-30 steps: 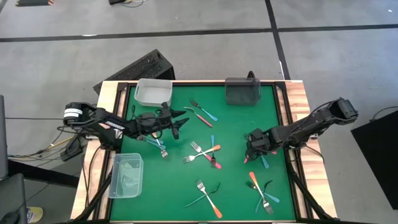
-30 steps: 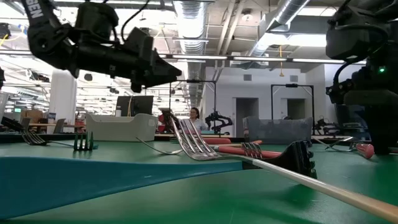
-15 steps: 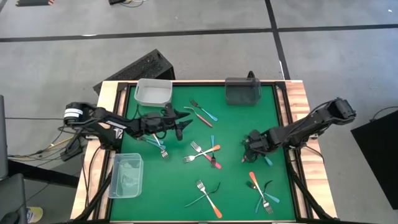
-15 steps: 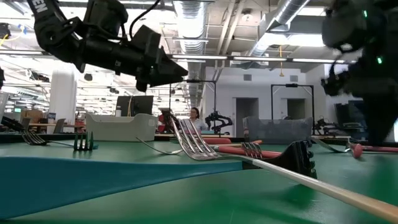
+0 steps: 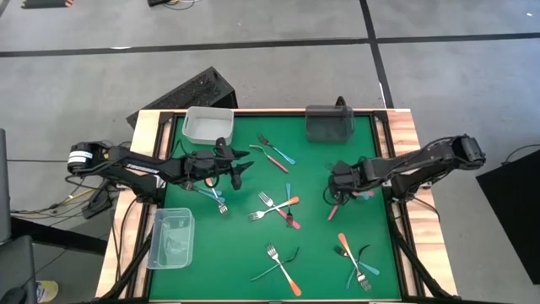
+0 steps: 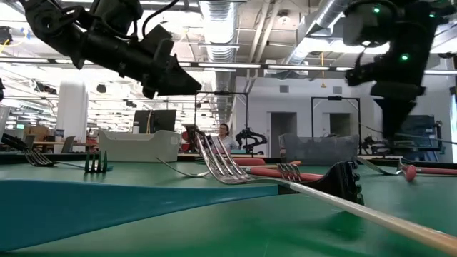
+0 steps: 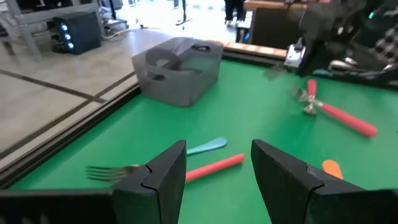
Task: Sort silverware by color (type)
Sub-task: Put the blue fork into the black bin, then put the pink fork into the white bin
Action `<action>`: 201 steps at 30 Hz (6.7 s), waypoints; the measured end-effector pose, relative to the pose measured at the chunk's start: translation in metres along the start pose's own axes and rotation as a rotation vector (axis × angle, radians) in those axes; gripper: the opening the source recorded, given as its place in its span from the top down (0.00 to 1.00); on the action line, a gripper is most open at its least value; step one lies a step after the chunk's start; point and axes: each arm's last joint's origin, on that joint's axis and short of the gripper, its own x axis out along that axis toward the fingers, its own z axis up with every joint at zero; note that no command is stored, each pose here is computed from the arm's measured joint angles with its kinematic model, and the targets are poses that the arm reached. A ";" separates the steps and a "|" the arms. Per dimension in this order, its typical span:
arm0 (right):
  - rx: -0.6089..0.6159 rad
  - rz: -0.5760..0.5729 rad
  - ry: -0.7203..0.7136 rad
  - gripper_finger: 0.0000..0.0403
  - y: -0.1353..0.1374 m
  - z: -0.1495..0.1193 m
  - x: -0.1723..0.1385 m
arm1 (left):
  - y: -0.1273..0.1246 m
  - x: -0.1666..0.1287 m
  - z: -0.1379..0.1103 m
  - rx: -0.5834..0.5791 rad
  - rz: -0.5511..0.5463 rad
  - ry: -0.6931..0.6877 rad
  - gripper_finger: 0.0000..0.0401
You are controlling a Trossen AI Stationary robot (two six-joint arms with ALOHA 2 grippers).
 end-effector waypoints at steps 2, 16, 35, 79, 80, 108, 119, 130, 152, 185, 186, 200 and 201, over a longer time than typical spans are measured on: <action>-0.045 -0.028 -0.045 0.94 -0.002 0.007 -0.004 | 0.000 0.000 -0.001 0.007 0.018 0.004 0.58; -0.308 -0.441 -0.236 0.93 -0.053 0.067 -0.002 | 0.011 -0.012 -0.008 0.061 0.238 0.130 0.58; -0.280 -0.091 -0.591 0.93 -0.145 0.127 0.014 | 0.027 -0.025 -0.007 0.076 0.347 0.203 0.58; 0.045 0.461 -0.750 0.74 -0.087 0.102 0.043 | 0.010 -0.023 0.005 -0.001 0.062 0.105 0.58; 0.029 0.453 -0.753 0.74 -0.078 0.102 0.041 | 0.009 -0.023 0.005 0.004 0.061 0.104 0.58; 0.009 0.268 -0.239 0.74 -0.023 0.008 0.010 | 0.007 -0.018 0.000 -0.051 0.181 0.075 0.58; 0.035 0.194 -0.190 0.76 -0.007 -0.022 0.001 | -0.011 -0.012 -0.011 -0.032 0.103 0.096 0.58; -0.086 0.443 -0.389 0.76 0.022 0.005 -0.002 | -0.028 -0.013 0.008 0.114 -0.067 -0.062 0.58; -0.135 0.258 -0.510 0.76 0.053 0.147 0.078 | -0.028 -0.008 0.005 0.088 -0.012 -0.076 0.58; -0.310 0.279 -0.402 0.90 0.098 0.124 0.063 | -0.043 0.024 -0.007 0.331 -0.179 0.158 0.58; -0.317 0.280 -0.416 0.90 0.099 0.124 0.059 | -0.046 0.030 -0.005 0.357 -0.181 0.185 0.58; -0.364 0.260 -0.452 0.90 0.099 0.122 0.048 | -0.071 0.080 0.016 0.587 -0.134 0.589 0.58; -0.367 0.258 -0.454 0.90 0.100 0.121 0.047 | -0.071 0.081 0.015 0.590 -0.139 0.602 0.58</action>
